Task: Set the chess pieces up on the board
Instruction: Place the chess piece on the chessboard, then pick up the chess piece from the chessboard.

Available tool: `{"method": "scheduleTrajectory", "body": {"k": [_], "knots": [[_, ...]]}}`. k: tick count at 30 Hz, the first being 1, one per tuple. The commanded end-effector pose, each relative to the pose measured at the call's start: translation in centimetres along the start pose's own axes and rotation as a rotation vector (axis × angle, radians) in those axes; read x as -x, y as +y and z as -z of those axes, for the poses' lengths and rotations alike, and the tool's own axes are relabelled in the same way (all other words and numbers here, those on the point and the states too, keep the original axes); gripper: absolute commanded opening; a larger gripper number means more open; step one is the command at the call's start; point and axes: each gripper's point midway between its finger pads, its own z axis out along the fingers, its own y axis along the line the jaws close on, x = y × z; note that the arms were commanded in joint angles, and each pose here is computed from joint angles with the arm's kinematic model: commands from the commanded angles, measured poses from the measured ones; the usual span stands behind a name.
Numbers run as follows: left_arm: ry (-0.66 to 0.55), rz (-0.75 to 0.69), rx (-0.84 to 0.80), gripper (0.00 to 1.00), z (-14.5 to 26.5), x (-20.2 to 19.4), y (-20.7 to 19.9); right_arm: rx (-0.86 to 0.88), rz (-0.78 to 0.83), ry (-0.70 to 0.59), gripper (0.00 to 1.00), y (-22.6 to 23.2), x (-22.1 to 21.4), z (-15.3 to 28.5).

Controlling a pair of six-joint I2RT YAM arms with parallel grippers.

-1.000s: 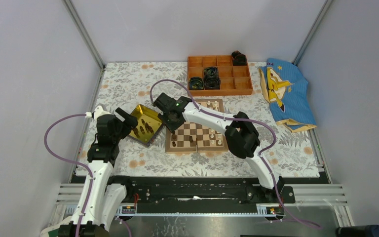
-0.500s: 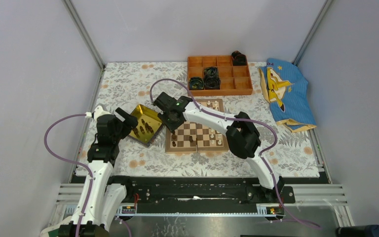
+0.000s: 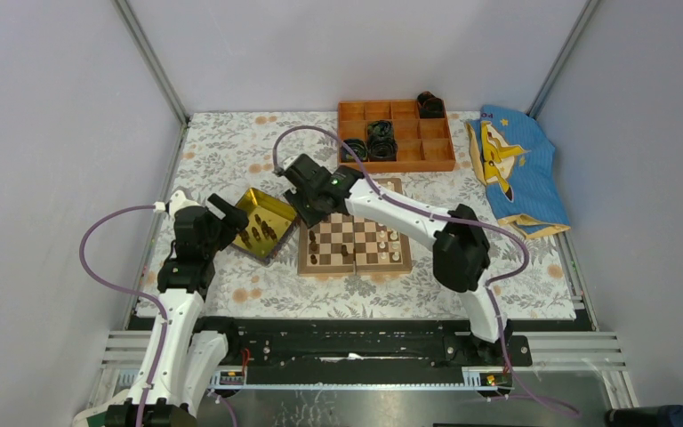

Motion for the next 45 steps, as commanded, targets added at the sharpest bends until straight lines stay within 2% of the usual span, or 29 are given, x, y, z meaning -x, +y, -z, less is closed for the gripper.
{"method": "scheduleTrajectory", "body": {"k": [1,11,20,45], "knots": [[-0.029,-0.003,-0.017,0.89,-0.2,0.5,-0.4,-0.032,0.002,-0.142,0.38,-0.7,2.3,4.3],[-0.009,-0.009,-0.017,0.89,-0.5,0.2,-0.4,-0.092,-0.083,-0.143,0.39,-4.0,-2.8,5.7],[0.001,-0.009,-0.013,0.9,-0.7,0.0,-0.4,-0.074,-0.122,-0.118,0.4,-4.4,-6.3,6.2],[0.011,-0.022,-0.028,0.92,-0.5,-0.4,-0.8,0.012,-0.122,-0.028,0.42,-2.7,-8.6,3.6]]}}
